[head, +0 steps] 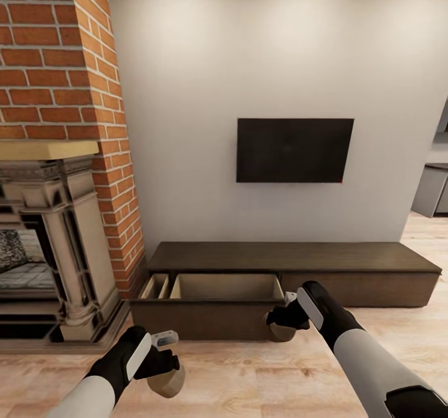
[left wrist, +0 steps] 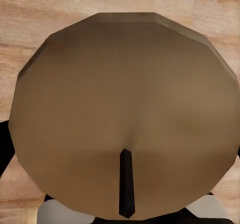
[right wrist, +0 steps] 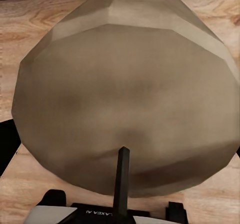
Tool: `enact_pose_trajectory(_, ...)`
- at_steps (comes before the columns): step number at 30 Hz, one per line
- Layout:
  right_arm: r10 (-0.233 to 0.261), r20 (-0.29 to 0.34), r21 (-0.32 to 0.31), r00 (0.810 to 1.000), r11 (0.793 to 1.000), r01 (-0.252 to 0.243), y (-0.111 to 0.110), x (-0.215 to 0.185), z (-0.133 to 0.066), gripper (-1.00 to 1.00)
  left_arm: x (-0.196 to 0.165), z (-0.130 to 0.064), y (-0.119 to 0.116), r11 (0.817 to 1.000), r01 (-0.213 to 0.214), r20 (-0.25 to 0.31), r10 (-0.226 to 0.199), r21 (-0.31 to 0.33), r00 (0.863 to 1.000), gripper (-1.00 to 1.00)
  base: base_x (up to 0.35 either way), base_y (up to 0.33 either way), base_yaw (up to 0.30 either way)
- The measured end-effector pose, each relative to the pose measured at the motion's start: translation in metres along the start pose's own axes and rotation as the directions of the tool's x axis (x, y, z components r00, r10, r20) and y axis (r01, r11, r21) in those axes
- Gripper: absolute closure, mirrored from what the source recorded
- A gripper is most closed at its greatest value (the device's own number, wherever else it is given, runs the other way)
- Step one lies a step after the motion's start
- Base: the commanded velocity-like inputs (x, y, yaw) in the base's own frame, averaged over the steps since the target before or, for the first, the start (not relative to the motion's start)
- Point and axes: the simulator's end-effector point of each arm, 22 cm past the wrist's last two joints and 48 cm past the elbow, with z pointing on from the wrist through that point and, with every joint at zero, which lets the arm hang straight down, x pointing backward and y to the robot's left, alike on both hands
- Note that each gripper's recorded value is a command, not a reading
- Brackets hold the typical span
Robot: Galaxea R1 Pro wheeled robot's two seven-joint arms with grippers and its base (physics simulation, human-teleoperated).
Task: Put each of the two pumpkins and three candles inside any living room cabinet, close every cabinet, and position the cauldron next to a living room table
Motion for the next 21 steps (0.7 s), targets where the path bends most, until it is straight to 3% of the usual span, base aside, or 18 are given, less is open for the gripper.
enact_pose_trajectory(11, -0.001, 0.000, 0.001, 1.000, 1.000, 0.001, -0.0001, 0.0000, 0.0001, 1.00, 0.0015, 0.0008, -0.0078, 1.000, -0.006, -0.002, 0.006, 0.008, 1.000, 1.00, 0.293, 0.094, 0.000)
enact_pose_trajectory(21, 0.000, 0.001, 0.001, 1.000, 1.000, 0.000, -0.0004, -0.0004, 0.0004, 1.00, 0.0013, 0.0011, -0.0085, 1.000, -0.003, -0.002, 0.003, 0.011, 1.000, 1.00, 0.032, 0.004, 0.000)
